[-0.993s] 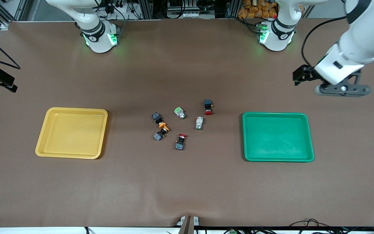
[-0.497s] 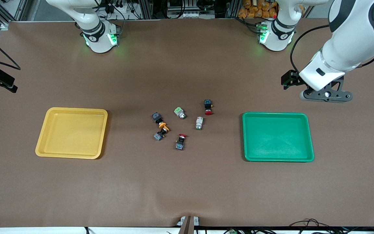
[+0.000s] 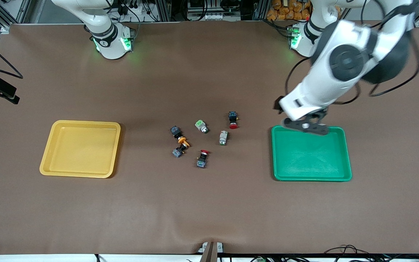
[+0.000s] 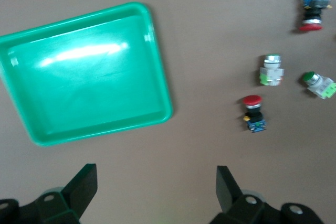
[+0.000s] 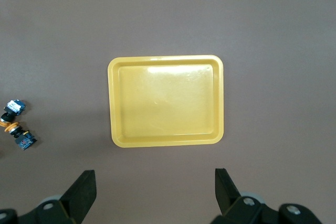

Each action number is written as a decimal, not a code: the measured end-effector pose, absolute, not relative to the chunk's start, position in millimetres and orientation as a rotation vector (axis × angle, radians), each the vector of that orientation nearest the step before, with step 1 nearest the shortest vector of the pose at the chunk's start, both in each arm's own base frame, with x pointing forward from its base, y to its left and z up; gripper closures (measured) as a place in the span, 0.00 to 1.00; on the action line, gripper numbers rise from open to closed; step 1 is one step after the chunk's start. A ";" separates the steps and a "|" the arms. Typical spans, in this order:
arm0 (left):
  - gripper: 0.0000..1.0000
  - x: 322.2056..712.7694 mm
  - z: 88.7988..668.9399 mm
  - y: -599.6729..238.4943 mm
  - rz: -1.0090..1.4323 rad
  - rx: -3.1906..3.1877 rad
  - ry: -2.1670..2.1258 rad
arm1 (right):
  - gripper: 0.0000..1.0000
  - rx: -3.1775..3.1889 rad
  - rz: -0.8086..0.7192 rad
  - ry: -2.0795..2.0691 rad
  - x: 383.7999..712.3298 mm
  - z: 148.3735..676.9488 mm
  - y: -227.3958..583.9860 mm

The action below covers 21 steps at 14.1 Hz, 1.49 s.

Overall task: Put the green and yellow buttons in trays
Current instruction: 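Grasp the green-capped button with the left gripper while the right gripper reaches buttons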

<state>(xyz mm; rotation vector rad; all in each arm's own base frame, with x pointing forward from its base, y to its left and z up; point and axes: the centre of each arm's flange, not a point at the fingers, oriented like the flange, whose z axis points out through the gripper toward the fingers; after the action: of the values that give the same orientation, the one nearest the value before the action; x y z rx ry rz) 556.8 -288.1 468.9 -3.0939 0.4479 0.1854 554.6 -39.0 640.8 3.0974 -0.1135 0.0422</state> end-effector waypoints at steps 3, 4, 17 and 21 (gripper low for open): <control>0.00 540.1 430.3 -346.3 0.233 -3.077 0.476 | 0.00 3.098 0.009 -0.107 563.8 625.3 -37.5; 0.00 536.2 418.2 -361.7 0.236 -3.076 0.481 | 0.00 3.098 -0.008 -0.105 567.7 618.3 -37.0; 0.00 514.7 258.6 -468.5 0.150 -3.177 0.302 | 0.00 3.052 -0.283 -0.131 617.2 498.8 -6.4; 0.00 517.9 240.6 -469.4 0.134 -3.192 0.293 | 0.00 3.033 -0.307 -0.227 627.5 468.3 36.2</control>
<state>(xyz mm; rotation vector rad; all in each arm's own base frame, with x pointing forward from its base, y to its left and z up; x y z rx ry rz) 517.9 -469.4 240.6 -3.1915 0.2926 0.1344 627.5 36.2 468.3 3.0333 -0.2275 -0.3067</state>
